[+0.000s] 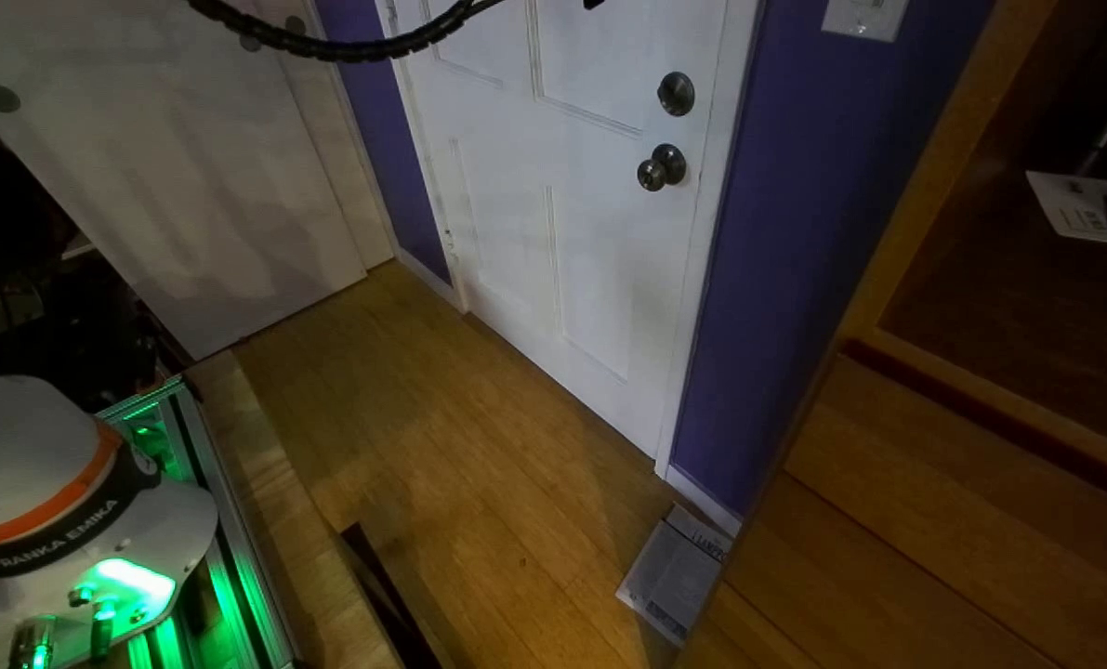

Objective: Turn off the light

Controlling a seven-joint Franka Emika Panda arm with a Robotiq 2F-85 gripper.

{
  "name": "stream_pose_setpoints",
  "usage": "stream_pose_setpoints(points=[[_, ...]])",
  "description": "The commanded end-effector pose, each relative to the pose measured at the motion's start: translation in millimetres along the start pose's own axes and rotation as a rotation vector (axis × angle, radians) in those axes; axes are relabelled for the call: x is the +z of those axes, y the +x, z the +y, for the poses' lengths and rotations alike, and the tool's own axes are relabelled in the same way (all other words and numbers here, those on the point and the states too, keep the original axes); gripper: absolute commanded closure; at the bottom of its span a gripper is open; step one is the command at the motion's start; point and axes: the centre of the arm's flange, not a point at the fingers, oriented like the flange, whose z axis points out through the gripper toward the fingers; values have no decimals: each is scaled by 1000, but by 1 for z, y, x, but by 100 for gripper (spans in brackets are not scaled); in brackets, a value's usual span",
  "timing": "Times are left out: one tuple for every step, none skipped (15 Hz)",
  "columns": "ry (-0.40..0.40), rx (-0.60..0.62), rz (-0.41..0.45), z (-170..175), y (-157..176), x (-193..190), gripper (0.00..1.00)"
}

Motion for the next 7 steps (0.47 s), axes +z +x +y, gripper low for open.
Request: stream_pose_setpoints(points=[[-26,48,11,-8,-17,-6,0],[-10,26,1,-6,-4,-3,0],[-9,30,4,-7,-5,-5,0],[-9,32,6,-7,-6,-6,0],[-9,33,8,-6,-6,-7,0],[-10,34,9,-6,-6,-8,0],[-10,34,9,-6,-6,-8,0]])
